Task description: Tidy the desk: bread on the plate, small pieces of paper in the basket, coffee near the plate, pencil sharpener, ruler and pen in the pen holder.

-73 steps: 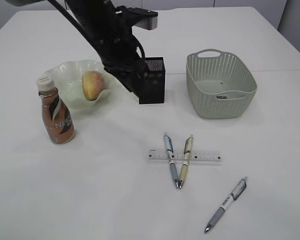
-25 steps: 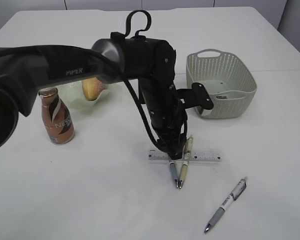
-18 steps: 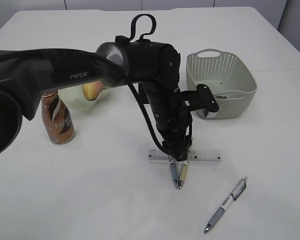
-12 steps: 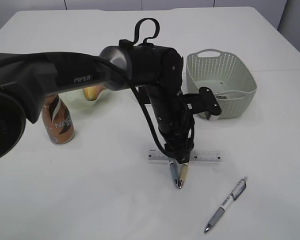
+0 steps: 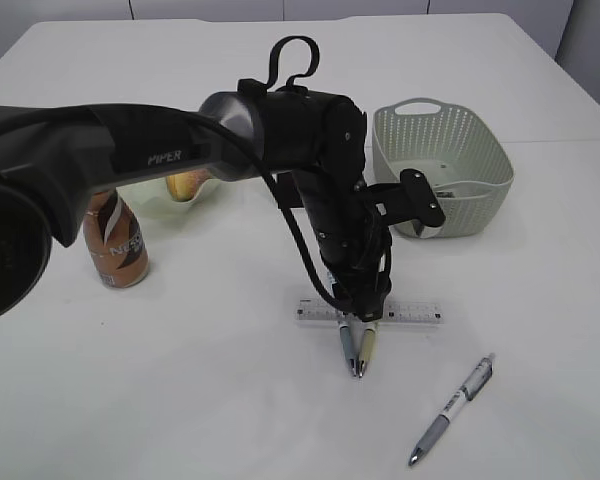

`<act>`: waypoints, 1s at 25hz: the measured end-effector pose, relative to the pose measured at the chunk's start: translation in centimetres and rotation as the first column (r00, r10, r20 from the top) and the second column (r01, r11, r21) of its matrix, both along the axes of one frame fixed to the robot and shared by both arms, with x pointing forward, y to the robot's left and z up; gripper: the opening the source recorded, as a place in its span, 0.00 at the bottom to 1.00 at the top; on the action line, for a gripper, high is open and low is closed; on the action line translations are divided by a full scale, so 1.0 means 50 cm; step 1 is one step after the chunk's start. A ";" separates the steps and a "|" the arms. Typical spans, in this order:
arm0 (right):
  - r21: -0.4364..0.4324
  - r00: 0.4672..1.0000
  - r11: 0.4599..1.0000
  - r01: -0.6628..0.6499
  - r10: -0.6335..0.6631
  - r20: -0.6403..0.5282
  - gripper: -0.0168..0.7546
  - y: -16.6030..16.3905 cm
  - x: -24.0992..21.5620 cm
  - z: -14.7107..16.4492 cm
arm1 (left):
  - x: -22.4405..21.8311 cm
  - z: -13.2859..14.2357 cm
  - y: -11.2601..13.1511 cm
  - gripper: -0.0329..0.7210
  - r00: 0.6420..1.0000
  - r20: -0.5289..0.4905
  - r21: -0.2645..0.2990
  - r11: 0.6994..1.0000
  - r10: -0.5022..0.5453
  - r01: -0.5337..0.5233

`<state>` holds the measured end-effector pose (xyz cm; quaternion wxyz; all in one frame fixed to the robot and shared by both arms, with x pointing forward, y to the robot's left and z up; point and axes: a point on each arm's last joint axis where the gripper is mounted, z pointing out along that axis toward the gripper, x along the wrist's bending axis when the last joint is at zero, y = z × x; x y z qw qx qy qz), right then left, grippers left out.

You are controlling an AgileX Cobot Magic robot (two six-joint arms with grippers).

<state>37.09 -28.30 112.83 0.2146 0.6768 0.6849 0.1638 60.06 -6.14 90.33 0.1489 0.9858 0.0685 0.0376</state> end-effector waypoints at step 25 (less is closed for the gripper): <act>0.000 1.000 1.000 0.000 0.000 0.000 0.63 0.000 0.000 0.000 | 0.004 -0.037 0.006 0.58 1.000 0.005 0.056 0.998 -0.016 0.016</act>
